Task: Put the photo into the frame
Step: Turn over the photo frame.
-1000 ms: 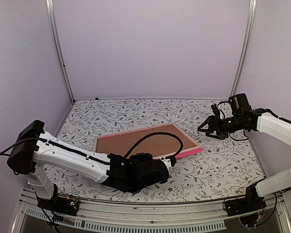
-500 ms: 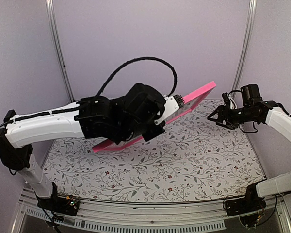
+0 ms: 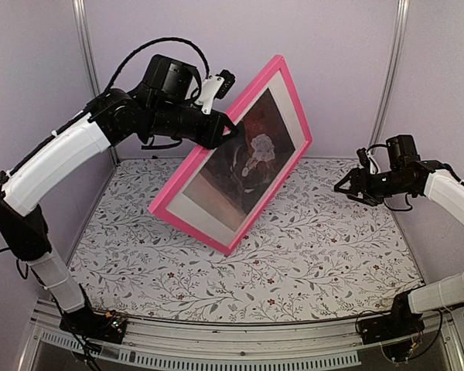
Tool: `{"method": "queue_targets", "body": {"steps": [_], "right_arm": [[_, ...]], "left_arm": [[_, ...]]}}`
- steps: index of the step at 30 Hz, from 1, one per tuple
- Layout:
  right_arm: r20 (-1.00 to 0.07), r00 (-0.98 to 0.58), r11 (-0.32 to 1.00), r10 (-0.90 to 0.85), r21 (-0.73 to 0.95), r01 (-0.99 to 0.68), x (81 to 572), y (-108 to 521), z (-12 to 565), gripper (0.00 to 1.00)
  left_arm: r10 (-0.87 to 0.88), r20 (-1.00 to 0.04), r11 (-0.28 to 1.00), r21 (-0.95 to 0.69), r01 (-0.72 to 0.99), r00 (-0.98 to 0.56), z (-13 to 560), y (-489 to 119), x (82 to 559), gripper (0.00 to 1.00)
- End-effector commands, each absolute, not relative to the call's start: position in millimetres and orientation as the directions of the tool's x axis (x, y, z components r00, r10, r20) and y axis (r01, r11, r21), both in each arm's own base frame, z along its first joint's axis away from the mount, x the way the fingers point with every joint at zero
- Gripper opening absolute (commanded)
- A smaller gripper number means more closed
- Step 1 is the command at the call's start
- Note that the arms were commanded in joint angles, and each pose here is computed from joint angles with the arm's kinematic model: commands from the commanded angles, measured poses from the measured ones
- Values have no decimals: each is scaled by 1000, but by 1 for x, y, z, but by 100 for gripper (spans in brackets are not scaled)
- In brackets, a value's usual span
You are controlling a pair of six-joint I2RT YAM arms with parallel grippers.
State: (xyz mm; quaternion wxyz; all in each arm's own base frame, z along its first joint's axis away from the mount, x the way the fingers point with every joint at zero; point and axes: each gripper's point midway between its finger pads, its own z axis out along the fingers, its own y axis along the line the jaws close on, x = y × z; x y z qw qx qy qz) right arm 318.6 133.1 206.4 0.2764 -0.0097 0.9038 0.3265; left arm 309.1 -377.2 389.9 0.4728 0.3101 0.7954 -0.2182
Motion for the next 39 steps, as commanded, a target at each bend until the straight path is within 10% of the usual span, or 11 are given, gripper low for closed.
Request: {"method": "queue_targets", "body": {"steps": [1,8,30,39], "right_arm": [[-544,-825,796,152,562,-224,324,128,220,72],[-537,-831,798,143,560,-224,323,128,216,72],[-470,-871,744,143,631,-218,318,141,177,72],[-434,-889,731,148,653,-198,317,144,157,72]], "left_arm": [[-53,-912,573,-362,736,-407,464,-357,315,0],[-233,-770,378,-634,674,-594,445,-330,342,0],[-400,-427,310,-896,319,-811,270,-307,361,0],[-388,-361,358,-907,222,-848,207,-311,354,23]]}}
